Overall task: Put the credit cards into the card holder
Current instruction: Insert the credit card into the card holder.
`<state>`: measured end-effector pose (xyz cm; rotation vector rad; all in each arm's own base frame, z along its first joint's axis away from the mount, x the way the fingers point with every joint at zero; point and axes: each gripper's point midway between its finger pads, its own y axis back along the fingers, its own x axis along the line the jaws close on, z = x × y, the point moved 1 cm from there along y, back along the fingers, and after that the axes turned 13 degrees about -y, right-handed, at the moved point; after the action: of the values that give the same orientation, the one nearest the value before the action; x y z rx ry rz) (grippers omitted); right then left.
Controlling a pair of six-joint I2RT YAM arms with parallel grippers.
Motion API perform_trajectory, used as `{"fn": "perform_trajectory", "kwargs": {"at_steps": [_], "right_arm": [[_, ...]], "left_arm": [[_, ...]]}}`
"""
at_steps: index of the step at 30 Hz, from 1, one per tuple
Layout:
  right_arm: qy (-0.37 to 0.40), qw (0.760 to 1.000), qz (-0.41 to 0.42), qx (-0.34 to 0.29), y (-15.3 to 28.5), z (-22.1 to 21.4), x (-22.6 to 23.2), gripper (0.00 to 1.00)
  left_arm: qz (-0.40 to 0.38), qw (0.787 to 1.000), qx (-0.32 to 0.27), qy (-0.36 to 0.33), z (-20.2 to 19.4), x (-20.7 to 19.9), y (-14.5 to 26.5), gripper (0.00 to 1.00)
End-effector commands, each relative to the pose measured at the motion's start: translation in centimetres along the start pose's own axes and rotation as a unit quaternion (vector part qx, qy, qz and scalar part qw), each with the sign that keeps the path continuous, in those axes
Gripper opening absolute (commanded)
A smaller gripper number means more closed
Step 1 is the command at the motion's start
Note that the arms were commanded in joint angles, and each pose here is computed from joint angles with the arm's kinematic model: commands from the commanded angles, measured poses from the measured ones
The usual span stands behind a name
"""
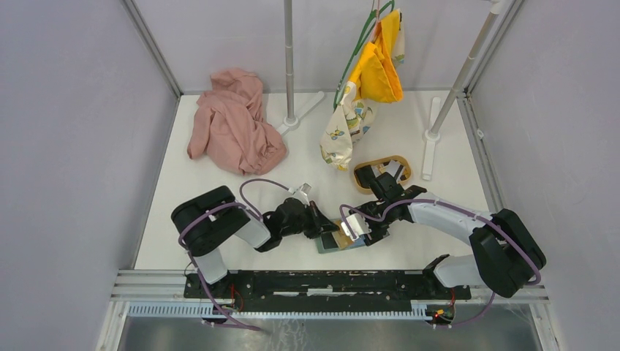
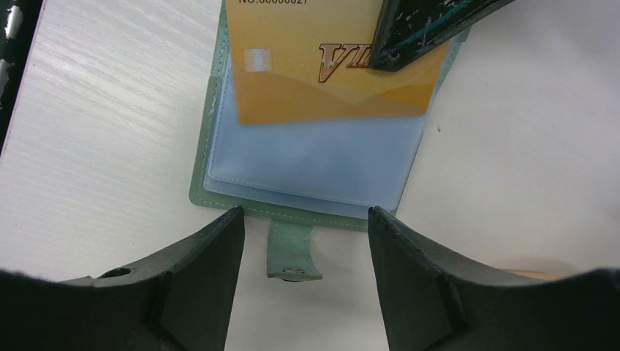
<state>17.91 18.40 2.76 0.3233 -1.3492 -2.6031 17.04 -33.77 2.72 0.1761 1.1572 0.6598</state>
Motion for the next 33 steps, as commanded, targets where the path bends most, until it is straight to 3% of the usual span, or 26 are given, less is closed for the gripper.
{"fn": "perform_trajectory", "kwargs": {"at_steps": [1,22,33], "right_arm": [[-0.001,1.0,0.008,0.017,-0.4,-0.5,0.2,0.68],[-0.001,1.0,-0.006,0.016,-0.2,-0.1,-0.2,0.69],[0.024,0.996,-0.036,-0.08,2.1,4.8,-1.1,0.7]], "left_arm": [[-0.006,1.0,0.015,0.011,-0.4,-0.3,-0.6,0.02],[-0.006,0.999,0.045,0.008,-1.0,-0.1,-0.6,0.03],[-0.006,0.999,0.054,0.003,-1.2,0.2,-1.1,0.08]]}}
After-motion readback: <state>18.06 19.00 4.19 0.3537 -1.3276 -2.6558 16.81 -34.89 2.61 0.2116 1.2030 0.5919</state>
